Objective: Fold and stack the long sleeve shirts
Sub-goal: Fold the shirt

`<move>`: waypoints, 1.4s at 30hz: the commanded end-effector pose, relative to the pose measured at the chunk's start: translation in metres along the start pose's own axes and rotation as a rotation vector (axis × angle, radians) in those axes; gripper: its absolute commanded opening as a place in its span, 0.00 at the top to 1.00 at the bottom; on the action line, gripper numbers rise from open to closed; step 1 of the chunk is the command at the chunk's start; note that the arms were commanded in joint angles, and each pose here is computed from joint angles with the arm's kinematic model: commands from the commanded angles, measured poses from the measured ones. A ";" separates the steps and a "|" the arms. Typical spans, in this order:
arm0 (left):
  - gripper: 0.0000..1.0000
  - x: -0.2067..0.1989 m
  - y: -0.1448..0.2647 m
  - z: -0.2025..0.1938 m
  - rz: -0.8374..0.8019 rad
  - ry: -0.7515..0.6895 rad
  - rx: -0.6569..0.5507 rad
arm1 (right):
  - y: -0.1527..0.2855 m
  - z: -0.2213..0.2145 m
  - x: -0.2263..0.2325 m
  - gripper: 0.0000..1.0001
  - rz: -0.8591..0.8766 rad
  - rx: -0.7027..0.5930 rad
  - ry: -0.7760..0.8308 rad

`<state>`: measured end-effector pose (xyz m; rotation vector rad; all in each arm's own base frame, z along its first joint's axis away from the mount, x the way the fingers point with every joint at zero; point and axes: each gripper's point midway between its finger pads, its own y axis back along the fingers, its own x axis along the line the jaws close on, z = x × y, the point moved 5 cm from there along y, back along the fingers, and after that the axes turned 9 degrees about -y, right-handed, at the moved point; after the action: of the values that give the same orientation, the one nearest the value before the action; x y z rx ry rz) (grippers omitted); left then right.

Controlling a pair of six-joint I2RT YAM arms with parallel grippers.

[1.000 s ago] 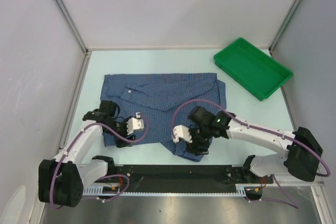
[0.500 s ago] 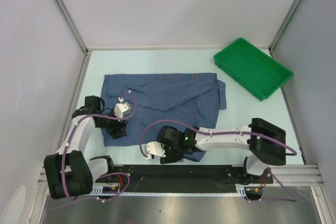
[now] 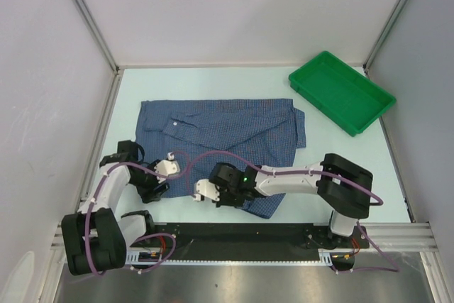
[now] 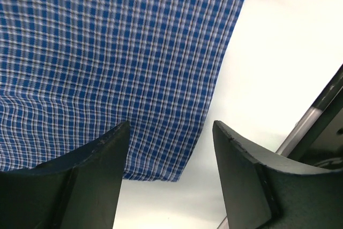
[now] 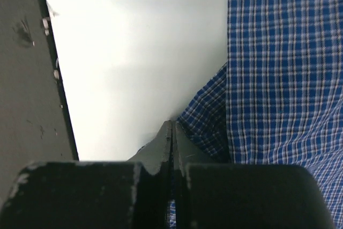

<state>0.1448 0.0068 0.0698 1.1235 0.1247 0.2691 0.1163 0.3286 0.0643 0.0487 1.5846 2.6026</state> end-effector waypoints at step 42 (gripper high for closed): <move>1.00 0.224 0.063 0.132 0.302 0.554 -0.638 | 0.031 0.073 -0.049 0.45 0.064 -0.237 -0.239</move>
<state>0.3430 -0.0149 0.1517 0.5625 0.4287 0.7677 0.1491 0.3454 0.1190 0.3254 1.3734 2.6895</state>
